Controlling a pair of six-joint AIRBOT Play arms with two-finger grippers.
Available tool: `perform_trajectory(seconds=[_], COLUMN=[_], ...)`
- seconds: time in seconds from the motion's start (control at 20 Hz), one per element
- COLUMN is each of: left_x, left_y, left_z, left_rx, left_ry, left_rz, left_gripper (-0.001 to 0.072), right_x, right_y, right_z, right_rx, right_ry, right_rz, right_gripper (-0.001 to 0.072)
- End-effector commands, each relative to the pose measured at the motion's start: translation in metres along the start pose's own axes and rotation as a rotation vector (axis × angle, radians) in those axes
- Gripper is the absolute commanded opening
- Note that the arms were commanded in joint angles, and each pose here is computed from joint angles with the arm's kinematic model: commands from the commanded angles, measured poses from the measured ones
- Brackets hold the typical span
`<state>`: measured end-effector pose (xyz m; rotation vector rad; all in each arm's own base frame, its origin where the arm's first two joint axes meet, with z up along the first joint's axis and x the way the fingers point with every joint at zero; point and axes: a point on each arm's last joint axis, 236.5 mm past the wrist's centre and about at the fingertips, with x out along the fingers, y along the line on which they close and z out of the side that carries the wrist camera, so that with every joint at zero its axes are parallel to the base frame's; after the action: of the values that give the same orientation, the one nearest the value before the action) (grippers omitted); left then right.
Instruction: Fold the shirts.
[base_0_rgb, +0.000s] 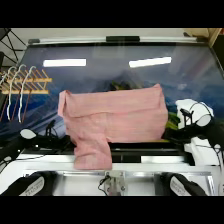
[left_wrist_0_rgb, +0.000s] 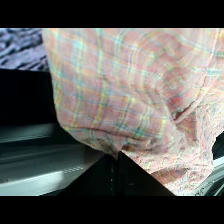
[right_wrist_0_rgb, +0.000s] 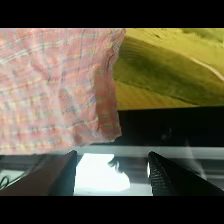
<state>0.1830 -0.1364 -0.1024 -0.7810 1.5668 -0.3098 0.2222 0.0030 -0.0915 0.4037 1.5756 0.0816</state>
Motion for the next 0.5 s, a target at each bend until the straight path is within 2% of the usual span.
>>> perform_trajectory(seconds=[0.0, 0.25, 0.45], left_x=[0.000, 0.000, 0.000], left_y=[-0.001, -0.001, -0.001], left_z=[-0.002, 0.000, 0.000], left_rx=[-0.004, -0.007, -0.011], left_ry=[0.007, 0.000, -0.001], left_rz=[-0.006, -0.005, -0.004], left_gripper=[0.0029, 0.0029, 0.0029], right_x=[0.010, 0.021, 0.041], right_y=[0.003, 0.013, 0.026], right_z=[0.007, 0.014, -0.003], right_rx=[0.023, 0.079, -0.006], right_ry=[-0.055, -0.060, 0.044], right_rz=[0.021, 0.085, 0.067], right_gripper=[0.0552, 0.0552, 0.0547])
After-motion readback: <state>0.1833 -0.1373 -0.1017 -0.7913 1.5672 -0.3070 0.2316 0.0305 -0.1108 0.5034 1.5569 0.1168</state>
